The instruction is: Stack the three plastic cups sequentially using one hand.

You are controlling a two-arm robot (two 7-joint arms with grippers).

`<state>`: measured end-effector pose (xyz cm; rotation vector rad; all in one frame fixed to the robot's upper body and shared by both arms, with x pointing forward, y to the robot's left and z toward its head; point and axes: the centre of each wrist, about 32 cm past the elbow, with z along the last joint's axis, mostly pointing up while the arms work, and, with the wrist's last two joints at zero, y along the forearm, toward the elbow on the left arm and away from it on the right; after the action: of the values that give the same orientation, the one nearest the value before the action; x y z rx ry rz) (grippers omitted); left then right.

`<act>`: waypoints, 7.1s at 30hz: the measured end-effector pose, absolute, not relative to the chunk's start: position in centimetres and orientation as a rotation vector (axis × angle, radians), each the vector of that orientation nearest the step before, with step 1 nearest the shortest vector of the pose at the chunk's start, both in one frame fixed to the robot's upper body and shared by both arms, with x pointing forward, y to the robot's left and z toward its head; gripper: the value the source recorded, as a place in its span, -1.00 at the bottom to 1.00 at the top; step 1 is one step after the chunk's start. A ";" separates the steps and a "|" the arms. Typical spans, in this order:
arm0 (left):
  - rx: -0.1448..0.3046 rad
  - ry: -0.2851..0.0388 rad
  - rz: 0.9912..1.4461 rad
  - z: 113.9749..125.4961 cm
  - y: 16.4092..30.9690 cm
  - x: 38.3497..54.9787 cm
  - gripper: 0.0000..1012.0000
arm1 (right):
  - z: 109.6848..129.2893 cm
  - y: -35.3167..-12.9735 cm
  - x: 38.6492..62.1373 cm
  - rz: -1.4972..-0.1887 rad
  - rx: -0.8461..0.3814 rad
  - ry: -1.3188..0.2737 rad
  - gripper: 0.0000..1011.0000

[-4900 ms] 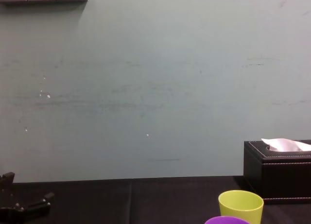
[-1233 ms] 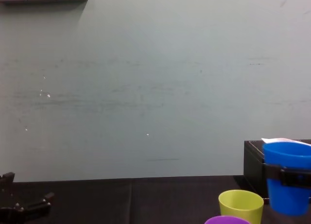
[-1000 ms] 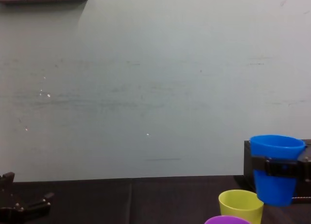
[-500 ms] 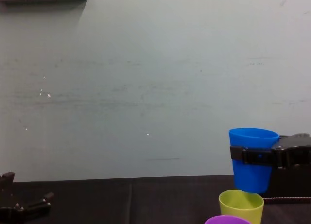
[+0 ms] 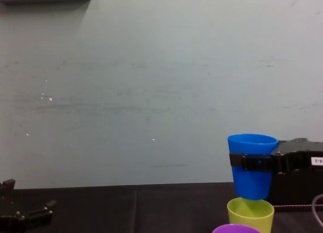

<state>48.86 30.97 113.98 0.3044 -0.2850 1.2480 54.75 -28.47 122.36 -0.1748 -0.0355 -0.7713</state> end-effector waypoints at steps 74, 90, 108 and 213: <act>0.304 -0.285 1.248 114.0 31.0 48.9 1.00 | 117.8 -27.8 54.5 -0.758 -0.217 -0.007 0.44; 0.305 -0.285 1.248 114.0 31.0 48.9 1.00 | 117.9 -27.9 54.5 -0.758 -0.217 -0.008 0.88; 0.304 -0.285 1.248 114.0 31.0 48.9 1.00 | 118.3 -28.3 54.1 -0.786 -0.195 -0.038 0.99; 0.304 -0.285 1.248 114.0 31.0 48.9 1.00 | 111.2 -24.3 46.9 -0.782 -0.118 -0.034 0.99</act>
<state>48.86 30.97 113.98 0.3045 -0.2850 1.2479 46.89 -24.34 111.23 -0.1185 -0.0336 -0.7823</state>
